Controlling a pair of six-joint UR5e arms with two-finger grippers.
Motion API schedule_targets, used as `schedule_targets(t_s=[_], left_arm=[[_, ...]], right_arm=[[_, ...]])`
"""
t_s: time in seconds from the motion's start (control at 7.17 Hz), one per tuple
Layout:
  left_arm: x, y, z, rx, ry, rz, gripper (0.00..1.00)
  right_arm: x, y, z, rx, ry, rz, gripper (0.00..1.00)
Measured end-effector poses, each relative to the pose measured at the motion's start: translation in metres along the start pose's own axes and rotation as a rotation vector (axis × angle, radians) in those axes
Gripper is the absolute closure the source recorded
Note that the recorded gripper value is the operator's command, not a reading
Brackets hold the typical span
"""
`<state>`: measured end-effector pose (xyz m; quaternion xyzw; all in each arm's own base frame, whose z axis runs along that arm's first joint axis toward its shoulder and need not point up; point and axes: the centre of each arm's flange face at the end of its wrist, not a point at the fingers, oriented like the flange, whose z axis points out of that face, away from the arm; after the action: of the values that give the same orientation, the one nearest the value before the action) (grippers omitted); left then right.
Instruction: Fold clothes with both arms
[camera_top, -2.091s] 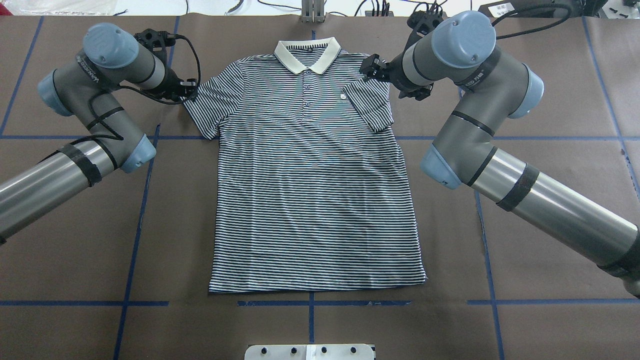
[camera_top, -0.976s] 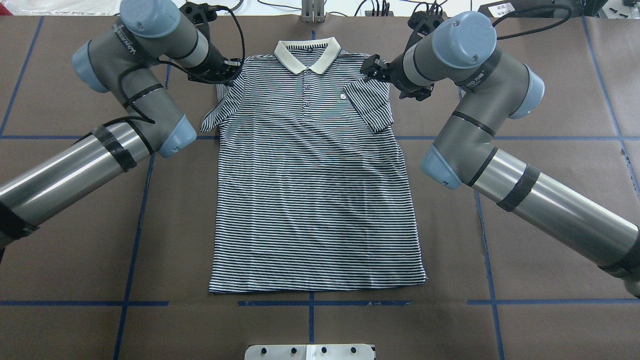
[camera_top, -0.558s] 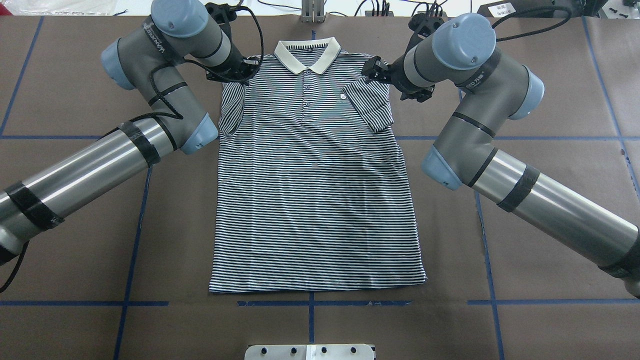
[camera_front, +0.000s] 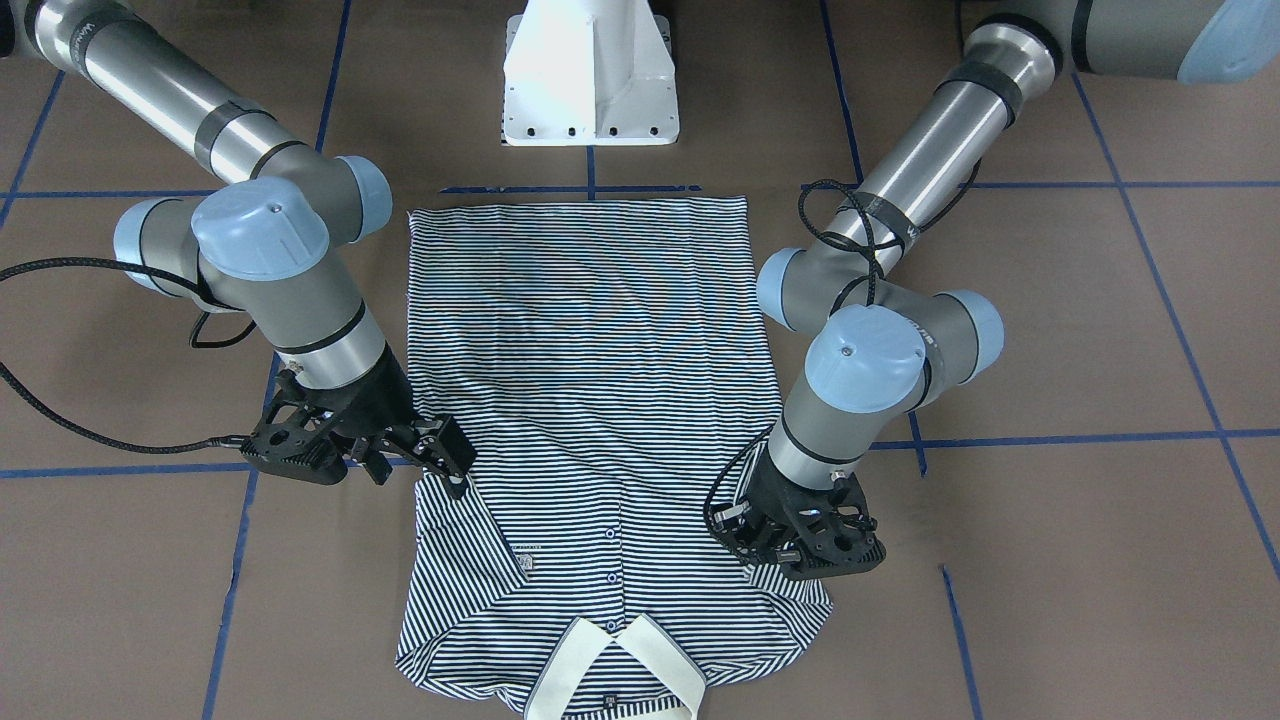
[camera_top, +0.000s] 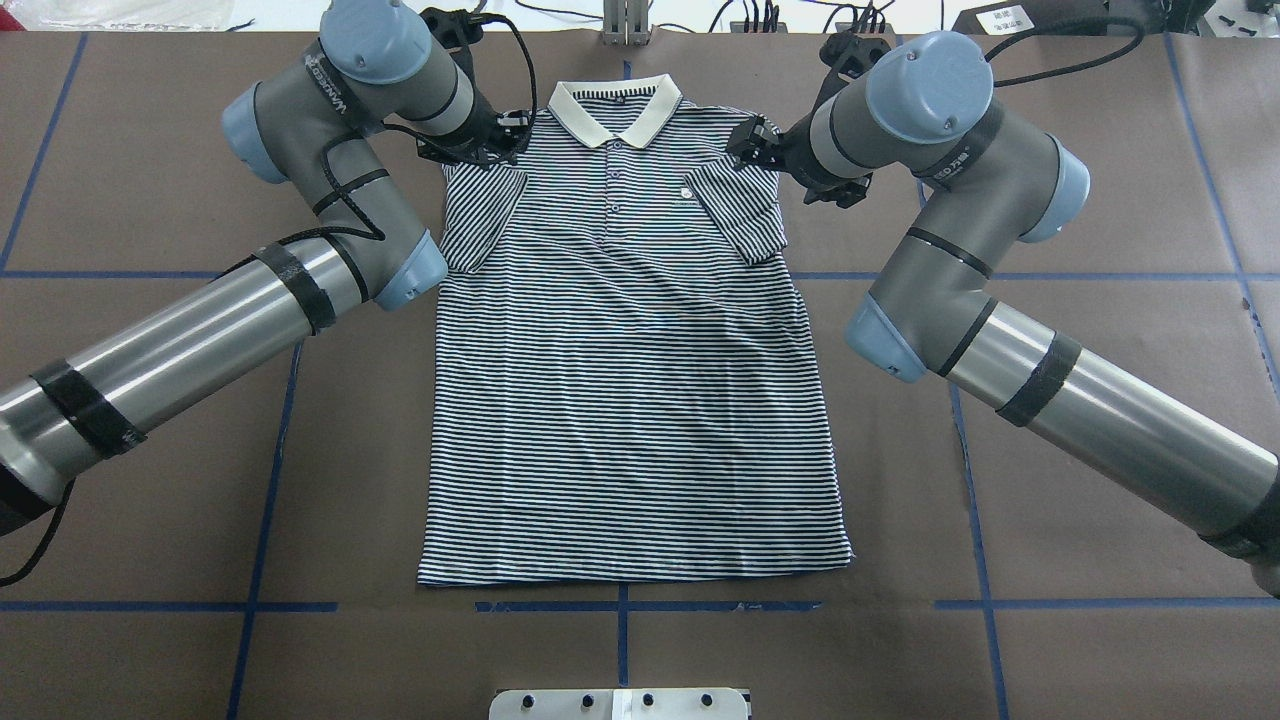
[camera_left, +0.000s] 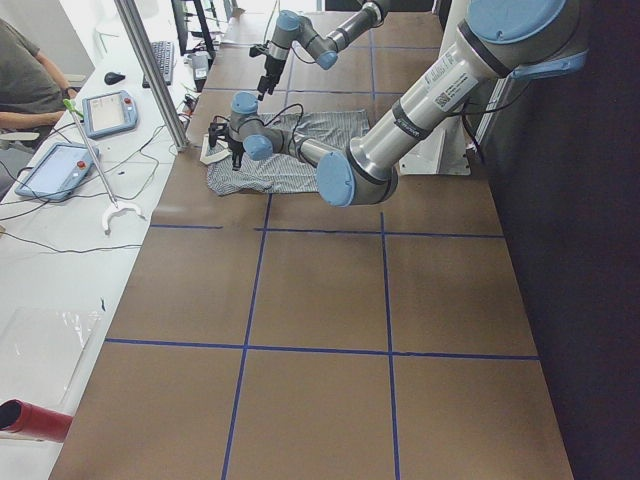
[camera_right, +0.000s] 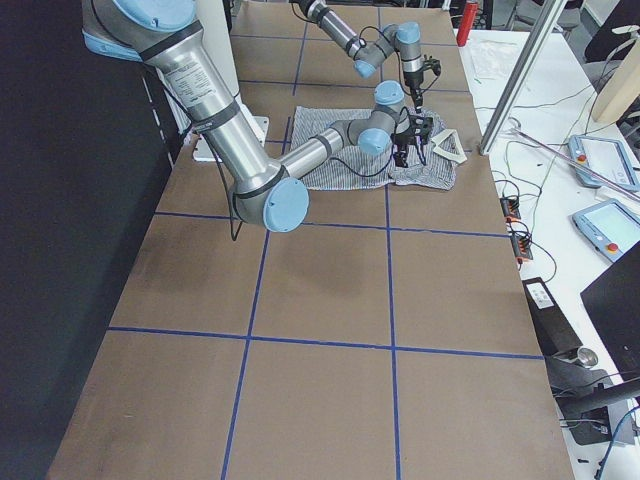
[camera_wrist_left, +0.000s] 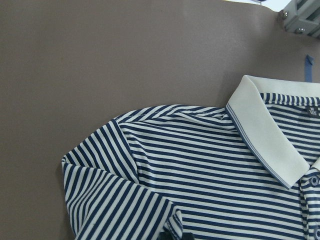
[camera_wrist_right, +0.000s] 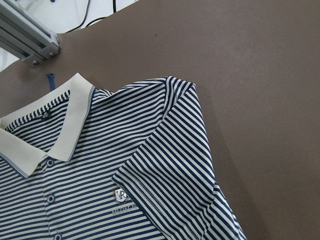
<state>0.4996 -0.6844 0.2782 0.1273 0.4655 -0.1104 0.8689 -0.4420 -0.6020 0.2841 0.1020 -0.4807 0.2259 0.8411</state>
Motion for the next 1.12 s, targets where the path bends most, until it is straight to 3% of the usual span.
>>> schedule_targets(t_s=[0.28, 0.56, 0.84, 1.12], left_arm=[[0.001, 0.06, -0.025, -0.018, 0.088, 0.013, 0.12], [0.006, 0.12, -0.052, -0.058, 0.164, -0.019, 0.17], [-0.022, 0.157, -0.079, -0.079, 0.197, -0.022, 0.16], [-0.031, 0.169, -0.085, -0.084, 0.202, -0.022, 0.15]], right_arm=[[0.001, 0.024, -0.002, -0.017, -0.01, 0.048, 0.01], [0.022, 0.097, -0.011, -0.031, -0.005, 0.113, 0.03], [0.048, 0.2, -0.03, -0.029, 0.063, 0.152, 0.08], [0.092, 0.286, -0.069, -0.026, 0.161, 0.179, 0.12]])
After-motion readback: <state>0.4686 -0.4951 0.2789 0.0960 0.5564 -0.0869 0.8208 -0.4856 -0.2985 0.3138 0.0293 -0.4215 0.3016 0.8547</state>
